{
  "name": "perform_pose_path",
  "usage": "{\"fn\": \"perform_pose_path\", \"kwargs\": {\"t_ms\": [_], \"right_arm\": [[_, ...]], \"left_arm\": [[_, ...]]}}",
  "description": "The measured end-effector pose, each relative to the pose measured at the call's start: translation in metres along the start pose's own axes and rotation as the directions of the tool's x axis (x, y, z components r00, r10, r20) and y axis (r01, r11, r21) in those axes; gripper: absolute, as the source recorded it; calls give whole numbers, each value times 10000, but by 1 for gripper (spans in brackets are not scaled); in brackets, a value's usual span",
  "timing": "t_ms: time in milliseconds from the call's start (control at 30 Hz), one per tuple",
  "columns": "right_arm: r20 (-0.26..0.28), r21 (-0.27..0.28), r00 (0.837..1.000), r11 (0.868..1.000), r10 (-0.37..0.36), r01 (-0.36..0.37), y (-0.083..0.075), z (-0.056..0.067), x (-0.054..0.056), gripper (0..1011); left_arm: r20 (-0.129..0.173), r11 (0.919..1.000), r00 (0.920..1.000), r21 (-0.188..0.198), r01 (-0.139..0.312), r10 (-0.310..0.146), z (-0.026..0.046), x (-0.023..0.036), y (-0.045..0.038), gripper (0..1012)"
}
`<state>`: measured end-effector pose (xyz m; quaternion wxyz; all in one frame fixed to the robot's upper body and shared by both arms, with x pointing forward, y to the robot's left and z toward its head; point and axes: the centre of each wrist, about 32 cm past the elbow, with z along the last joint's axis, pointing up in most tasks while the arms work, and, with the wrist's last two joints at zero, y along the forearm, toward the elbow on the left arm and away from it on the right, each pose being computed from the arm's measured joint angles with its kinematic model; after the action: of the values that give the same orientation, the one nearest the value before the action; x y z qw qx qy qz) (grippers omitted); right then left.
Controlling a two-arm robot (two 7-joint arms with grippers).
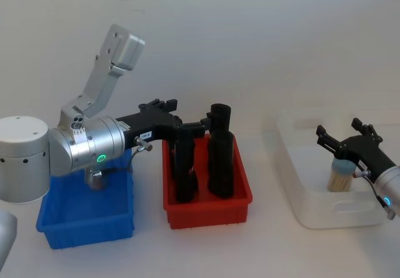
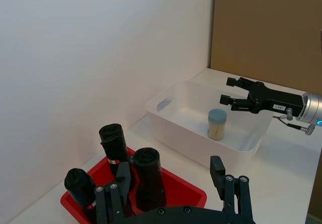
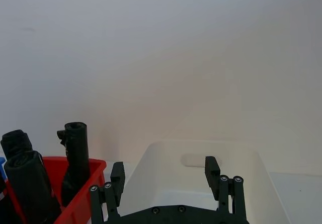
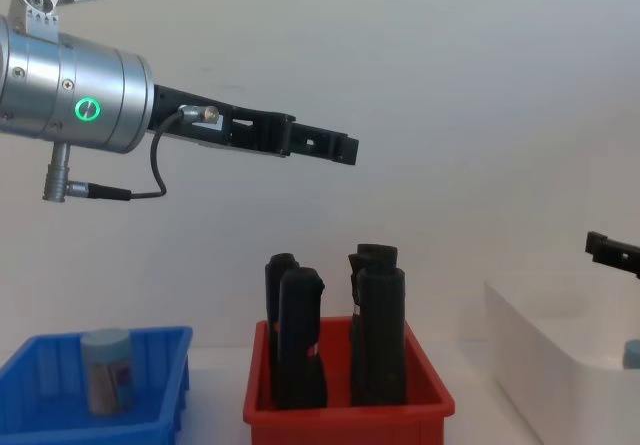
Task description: Pick the cotton swabs from the blue box and place them into the white box.
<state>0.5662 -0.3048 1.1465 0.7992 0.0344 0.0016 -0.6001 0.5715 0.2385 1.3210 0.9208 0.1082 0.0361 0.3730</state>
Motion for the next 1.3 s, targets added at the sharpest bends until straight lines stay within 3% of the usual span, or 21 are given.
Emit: {"fn": "perform_pose_path", "kwargs": {"t_ms": [333, 900, 1300], "right_arm": [[-10, 426, 10000, 9990, 95, -95, -77, 75, -62, 1002], [36, 1545, 9998, 9878, 180, -184, -337, 366, -258, 1002], [27, 1795, 9998, 9835, 207, -209, -418, 445, -320, 1002]], "left_arm": [[0, 10000, 10000, 0, 0, 0, 0, 0, 0, 1004], [0, 10000, 10000, -1, 1, -1, 0, 0, 0, 1004], [0, 10000, 10000, -1, 1, -1, 0, 0, 0, 1004]]}}
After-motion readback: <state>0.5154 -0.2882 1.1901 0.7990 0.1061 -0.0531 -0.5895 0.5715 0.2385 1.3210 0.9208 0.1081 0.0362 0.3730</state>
